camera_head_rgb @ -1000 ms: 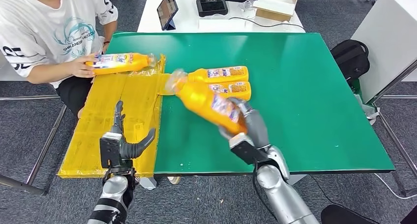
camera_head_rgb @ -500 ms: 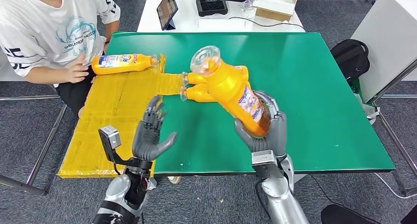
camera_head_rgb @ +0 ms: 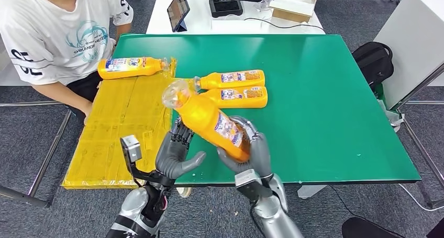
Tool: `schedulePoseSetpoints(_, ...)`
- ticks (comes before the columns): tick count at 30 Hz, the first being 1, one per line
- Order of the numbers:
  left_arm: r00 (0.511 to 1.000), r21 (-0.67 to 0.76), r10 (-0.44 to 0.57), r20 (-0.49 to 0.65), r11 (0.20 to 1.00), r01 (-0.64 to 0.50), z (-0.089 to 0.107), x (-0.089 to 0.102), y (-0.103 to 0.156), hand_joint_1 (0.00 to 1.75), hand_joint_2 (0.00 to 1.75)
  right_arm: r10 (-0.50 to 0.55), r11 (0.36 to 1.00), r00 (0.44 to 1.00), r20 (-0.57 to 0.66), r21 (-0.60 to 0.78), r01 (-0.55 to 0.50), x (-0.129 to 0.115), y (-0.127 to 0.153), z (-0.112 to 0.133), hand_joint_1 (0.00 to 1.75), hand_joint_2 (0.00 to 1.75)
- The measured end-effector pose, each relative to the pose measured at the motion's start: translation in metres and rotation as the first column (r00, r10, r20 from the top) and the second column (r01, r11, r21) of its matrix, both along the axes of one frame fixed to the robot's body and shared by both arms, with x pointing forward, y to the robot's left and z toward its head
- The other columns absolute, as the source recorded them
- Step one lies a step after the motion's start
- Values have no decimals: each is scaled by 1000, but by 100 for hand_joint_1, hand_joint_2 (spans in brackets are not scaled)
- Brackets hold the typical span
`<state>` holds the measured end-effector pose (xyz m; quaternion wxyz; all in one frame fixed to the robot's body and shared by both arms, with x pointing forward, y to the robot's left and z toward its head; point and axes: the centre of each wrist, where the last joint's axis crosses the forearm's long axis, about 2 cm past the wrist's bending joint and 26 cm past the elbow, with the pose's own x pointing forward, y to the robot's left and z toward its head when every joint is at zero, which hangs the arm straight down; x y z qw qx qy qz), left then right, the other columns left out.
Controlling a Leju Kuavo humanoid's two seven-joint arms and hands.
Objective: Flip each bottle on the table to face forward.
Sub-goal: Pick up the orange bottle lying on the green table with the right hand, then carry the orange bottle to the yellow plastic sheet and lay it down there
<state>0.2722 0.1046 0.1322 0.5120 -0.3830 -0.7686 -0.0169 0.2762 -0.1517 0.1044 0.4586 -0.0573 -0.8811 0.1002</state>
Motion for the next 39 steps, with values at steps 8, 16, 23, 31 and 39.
schedulePoseSetpoints(8,1000,34,-2,-25,999,3,-6,-2,-6,0,175,147,987,987,-63,-57,-151,-12,42,-13,175,175)
schedulePoseSetpoints(16,998,21,5,-68,1000,-3,-13,-3,-2,0,175,199,975,974,-109,-79,-208,-15,52,-22,175,175)
schedulePoseSetpoints(23,994,-8,4,-107,1000,-5,-19,-6,1,8,175,221,967,964,-149,-96,-237,-17,55,-30,175,175)
schedulePoseSetpoints(31,992,-30,10,-130,999,-14,-22,-8,3,175,175,234,961,955,-181,-104,-255,-16,56,-35,175,175)
schedulePoseSetpoints(39,991,-38,21,-135,999,-27,-24,-9,6,175,175,240,959,952,-191,-106,-263,-16,57,-36,175,175)
